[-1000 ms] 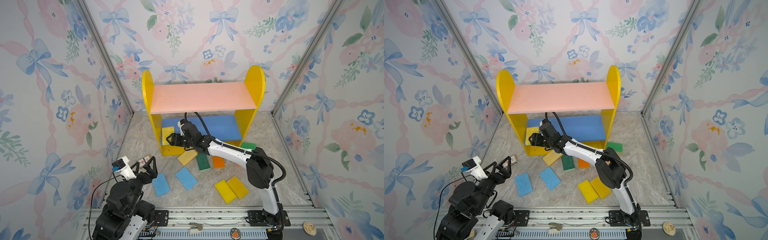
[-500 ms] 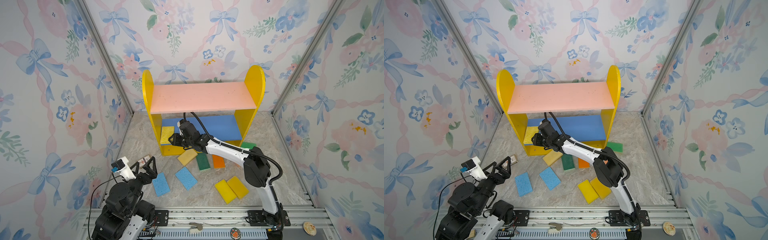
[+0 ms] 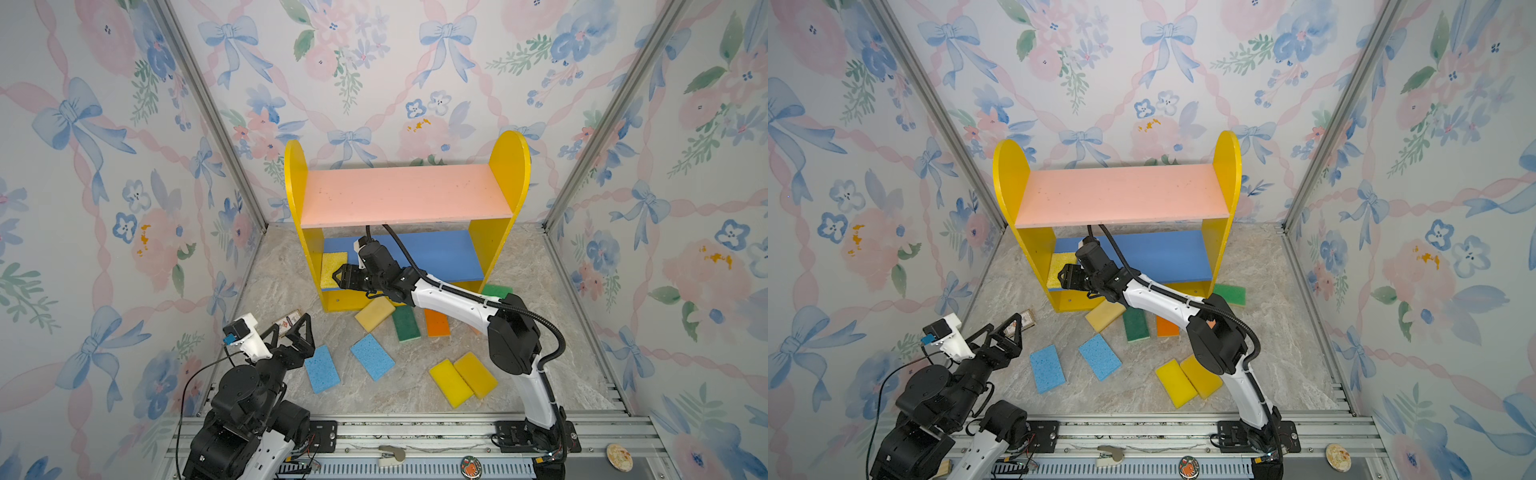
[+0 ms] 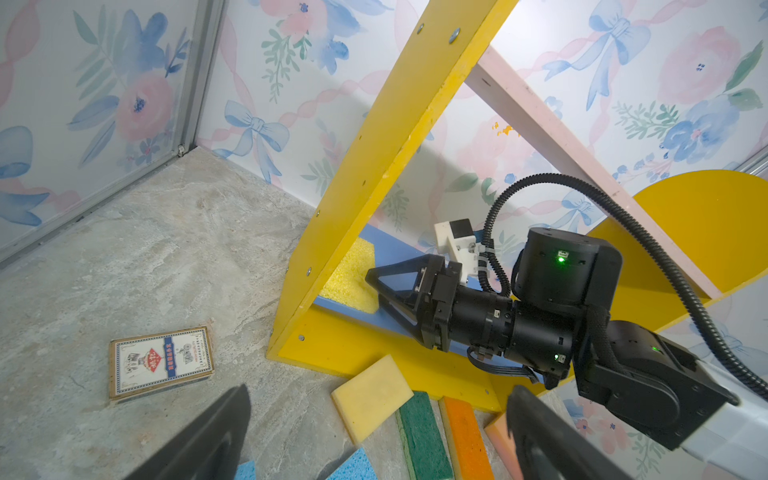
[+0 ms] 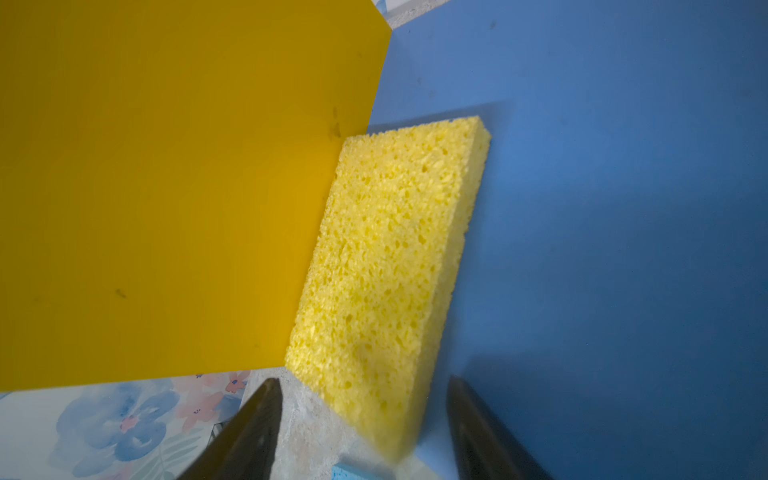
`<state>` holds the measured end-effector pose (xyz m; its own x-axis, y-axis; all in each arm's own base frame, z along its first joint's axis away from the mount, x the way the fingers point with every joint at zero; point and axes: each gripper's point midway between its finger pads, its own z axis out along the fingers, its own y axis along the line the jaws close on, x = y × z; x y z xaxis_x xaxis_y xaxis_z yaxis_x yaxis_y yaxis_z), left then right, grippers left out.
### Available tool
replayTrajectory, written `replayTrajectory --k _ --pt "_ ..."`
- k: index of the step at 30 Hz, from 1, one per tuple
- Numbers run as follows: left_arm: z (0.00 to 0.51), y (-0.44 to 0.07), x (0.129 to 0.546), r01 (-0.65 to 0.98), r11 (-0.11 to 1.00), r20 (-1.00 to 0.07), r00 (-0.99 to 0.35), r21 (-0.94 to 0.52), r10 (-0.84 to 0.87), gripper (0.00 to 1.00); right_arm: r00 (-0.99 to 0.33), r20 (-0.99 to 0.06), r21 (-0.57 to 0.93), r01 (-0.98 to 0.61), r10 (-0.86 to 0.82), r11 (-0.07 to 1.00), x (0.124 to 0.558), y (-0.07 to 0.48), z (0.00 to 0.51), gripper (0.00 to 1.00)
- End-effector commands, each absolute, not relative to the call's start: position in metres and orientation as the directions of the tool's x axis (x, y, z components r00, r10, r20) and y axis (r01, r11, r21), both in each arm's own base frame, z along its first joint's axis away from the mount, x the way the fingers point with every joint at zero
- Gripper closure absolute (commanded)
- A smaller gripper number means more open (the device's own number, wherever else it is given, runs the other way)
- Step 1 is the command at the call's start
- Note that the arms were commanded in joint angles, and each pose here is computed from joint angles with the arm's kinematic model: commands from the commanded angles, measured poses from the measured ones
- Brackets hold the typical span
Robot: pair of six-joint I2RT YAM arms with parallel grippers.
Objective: Place and organize the cleaning sponges onto the shelf
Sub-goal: 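Set the yellow sponge upright against the shelf's side panel and release it, then move the right gripper back over the yellow scrub sponges on the table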
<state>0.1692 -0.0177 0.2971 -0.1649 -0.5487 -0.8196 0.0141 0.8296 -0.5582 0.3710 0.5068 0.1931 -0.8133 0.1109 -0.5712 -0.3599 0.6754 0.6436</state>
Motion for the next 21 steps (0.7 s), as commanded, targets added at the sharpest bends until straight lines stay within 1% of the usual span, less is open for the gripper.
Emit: replayTrajectory --k 1,6,9,10,13,16,18,21 --pt "0.301 -0.017 0.169 0.01 0.817 -0.807 -0.162 -0.577 -0.568 0.02 -0.792 -0.603 0.578 -0.349 0.098 0.738 0.38 0.473 0.196 0.28" --pt "0.302 -0.021 0.17 0.015 0.803 -0.792 -0.178 -0.596 -0.584 0.02 -0.767 -0.639 0.544 -0.398 0.057 0.739 0.379 0.452 0.214 0.24" --pt "0.301 -0.03 0.174 0.034 0.792 -0.778 -0.219 -0.609 -0.588 0.02 -0.763 -0.646 0.52 -0.419 0.022 0.744 0.366 0.437 0.223 0.23" --pt "0.299 -0.036 0.176 0.047 0.788 -0.772 -0.246 -0.614 -0.586 0.02 -0.75 -0.662 0.498 -0.45 -0.011 0.741 0.359 0.431 0.228 0.23" --pt "0.288 -0.056 0.186 0.082 0.772 -0.75 -0.323 -0.63 -0.578 0.02 -0.748 -0.661 0.453 -0.469 -0.068 0.758 0.329 0.404 0.233 0.2" --pt "0.262 -0.085 0.2 0.123 0.725 -0.694 -0.432 -0.678 -0.576 0.02 -0.753 -0.646 0.396 -0.474 -0.129 0.787 0.291 0.364 0.233 0.13" --pt "0.246 -0.108 0.206 0.152 0.665 -0.633 -0.514 -0.731 -0.579 0.02 -0.774 -0.611 0.359 -0.459 -0.167 0.813 0.265 0.334 0.221 0.08" --pt "0.219 -0.134 0.214 0.151 0.584 -0.538 -0.616 -0.798 -0.575 0.02 -0.829 -0.515 0.321 -0.425 -0.221 0.847 0.225 0.286 0.195 0.01"
